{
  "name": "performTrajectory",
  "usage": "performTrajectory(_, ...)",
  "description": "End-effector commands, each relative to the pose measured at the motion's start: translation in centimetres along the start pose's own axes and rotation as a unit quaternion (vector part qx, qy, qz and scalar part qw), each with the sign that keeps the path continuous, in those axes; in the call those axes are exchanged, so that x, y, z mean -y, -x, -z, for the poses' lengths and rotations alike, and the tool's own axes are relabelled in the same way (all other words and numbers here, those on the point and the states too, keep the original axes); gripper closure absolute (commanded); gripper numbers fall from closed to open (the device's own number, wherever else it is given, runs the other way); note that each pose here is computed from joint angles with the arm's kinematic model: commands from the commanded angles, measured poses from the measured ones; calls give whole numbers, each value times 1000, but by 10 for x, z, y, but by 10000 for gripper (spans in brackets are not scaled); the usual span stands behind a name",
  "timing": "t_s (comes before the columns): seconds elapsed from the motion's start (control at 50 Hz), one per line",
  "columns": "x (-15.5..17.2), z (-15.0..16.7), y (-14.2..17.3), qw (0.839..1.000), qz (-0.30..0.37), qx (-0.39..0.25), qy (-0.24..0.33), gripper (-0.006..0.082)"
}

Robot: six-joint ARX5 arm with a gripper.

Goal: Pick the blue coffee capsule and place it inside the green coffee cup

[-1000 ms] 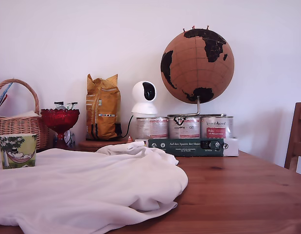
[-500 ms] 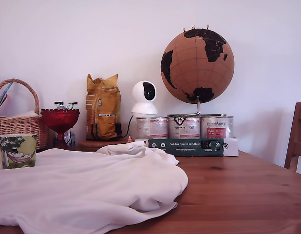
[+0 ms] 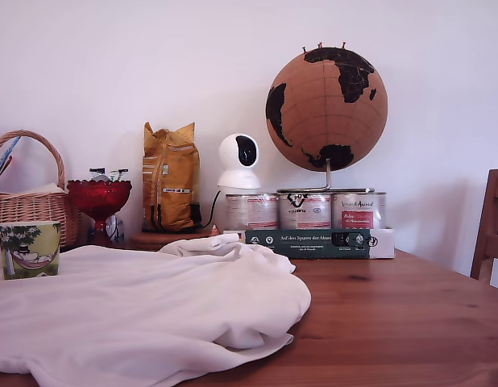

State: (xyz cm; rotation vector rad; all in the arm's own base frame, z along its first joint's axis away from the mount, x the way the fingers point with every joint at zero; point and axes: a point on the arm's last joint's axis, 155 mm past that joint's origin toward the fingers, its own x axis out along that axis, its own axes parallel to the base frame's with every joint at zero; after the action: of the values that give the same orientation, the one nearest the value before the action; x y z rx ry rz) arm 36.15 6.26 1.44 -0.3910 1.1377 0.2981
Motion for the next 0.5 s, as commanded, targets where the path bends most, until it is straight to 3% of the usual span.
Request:
performTrajectory(0.0,-1,-4,-1,1000,0,6,-1,214)
performTrajectory(0.16,-2,-4,-1,1000,0,5,-3,517)
performTrajectory(0.34,-3,-3,-1,1000,-1,2,-14,677)
performTrajectory(0.48,-2,-3,-1,1000,1,2,-21,694)
